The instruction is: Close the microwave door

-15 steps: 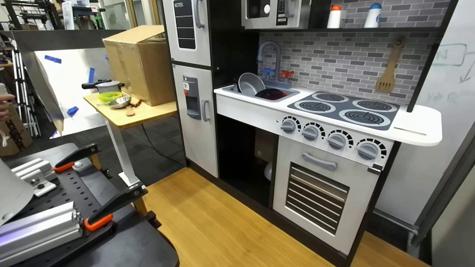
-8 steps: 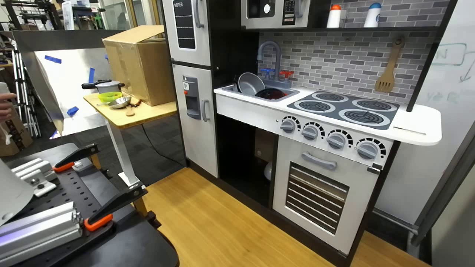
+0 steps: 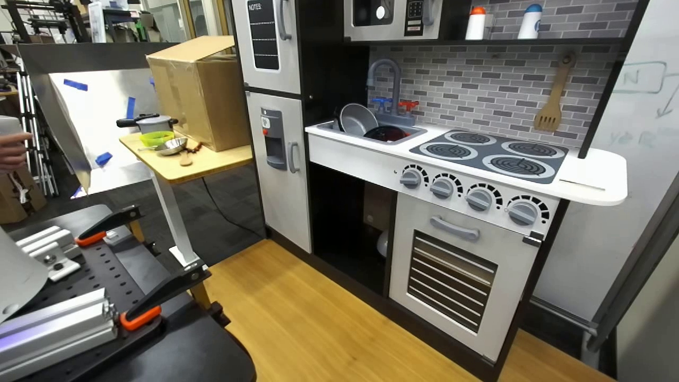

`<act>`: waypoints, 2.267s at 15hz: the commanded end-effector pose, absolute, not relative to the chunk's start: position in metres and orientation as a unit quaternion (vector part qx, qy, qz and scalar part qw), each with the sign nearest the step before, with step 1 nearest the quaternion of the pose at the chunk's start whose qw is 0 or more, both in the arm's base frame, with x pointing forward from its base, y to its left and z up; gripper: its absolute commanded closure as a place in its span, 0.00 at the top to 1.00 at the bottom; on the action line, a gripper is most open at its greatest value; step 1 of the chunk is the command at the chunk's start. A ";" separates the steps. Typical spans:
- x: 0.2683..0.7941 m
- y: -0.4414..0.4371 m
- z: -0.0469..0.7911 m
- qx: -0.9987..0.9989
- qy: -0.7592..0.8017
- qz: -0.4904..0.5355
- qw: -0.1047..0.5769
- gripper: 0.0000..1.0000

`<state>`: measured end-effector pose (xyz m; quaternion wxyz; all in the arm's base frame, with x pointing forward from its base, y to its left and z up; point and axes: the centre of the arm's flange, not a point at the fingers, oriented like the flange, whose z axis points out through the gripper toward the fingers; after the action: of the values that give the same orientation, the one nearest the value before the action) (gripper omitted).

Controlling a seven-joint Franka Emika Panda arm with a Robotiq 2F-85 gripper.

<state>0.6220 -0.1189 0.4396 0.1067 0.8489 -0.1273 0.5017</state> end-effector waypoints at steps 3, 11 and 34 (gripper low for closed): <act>0.632 -0.074 0.464 0.839 -0.129 0.521 0.086 0.05; 0.629 -0.093 0.441 0.848 -0.121 0.506 0.097 0.20; 0.629 -0.094 0.441 0.848 -0.122 0.506 0.097 0.20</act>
<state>0.6290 -0.0935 0.4408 0.0971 0.8484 -0.1216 0.5060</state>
